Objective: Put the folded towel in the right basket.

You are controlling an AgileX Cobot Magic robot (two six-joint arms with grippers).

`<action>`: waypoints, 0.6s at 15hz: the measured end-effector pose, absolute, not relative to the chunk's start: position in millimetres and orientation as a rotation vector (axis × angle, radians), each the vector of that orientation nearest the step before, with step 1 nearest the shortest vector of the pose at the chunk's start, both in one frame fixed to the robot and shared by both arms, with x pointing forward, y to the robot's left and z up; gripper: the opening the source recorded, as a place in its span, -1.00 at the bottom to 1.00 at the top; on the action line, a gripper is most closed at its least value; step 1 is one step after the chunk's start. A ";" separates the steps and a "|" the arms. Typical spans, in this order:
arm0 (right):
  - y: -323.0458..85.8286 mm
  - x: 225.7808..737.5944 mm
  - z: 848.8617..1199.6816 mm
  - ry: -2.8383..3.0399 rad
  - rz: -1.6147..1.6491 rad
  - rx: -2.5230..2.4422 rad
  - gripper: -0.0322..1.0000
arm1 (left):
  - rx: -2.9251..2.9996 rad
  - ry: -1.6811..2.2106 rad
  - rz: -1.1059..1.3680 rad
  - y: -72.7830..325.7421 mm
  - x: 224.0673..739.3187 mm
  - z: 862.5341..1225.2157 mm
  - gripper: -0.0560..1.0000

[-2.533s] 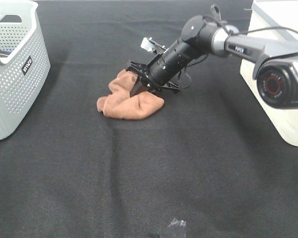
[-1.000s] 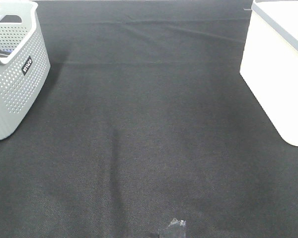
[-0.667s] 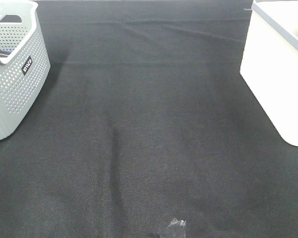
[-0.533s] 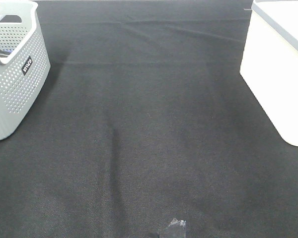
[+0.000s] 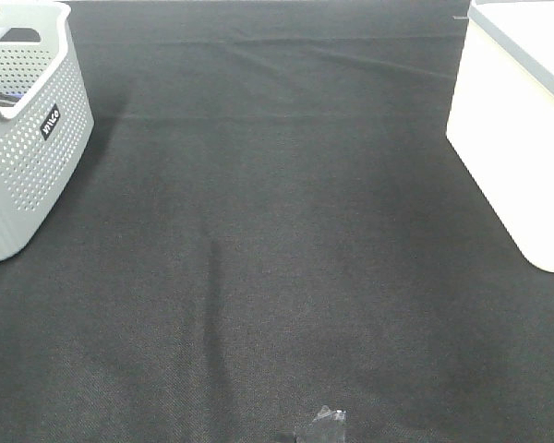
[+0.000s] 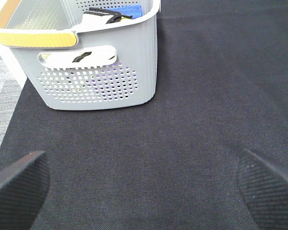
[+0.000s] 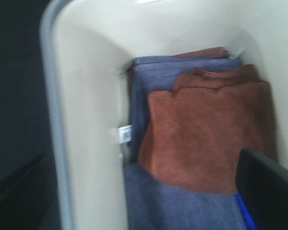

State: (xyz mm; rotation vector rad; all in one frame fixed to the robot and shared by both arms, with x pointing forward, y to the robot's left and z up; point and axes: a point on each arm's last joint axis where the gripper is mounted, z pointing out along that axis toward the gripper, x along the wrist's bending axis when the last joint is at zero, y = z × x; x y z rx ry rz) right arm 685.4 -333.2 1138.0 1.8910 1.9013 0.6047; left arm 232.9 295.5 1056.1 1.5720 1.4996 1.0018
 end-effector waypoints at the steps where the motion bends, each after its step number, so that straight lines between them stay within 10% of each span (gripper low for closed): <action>1: -311.5 675.7 1141.6 1.957 0.591 1.848 0.95 | 1.572 1.500 1.002 295.5 232.9 1056.1 0.98; 9: -265.7 530.8 1136.2 2.077 0.473 1.949 0.95 | 1.572 1.500 1.002 295.5 232.9 1056.1 0.98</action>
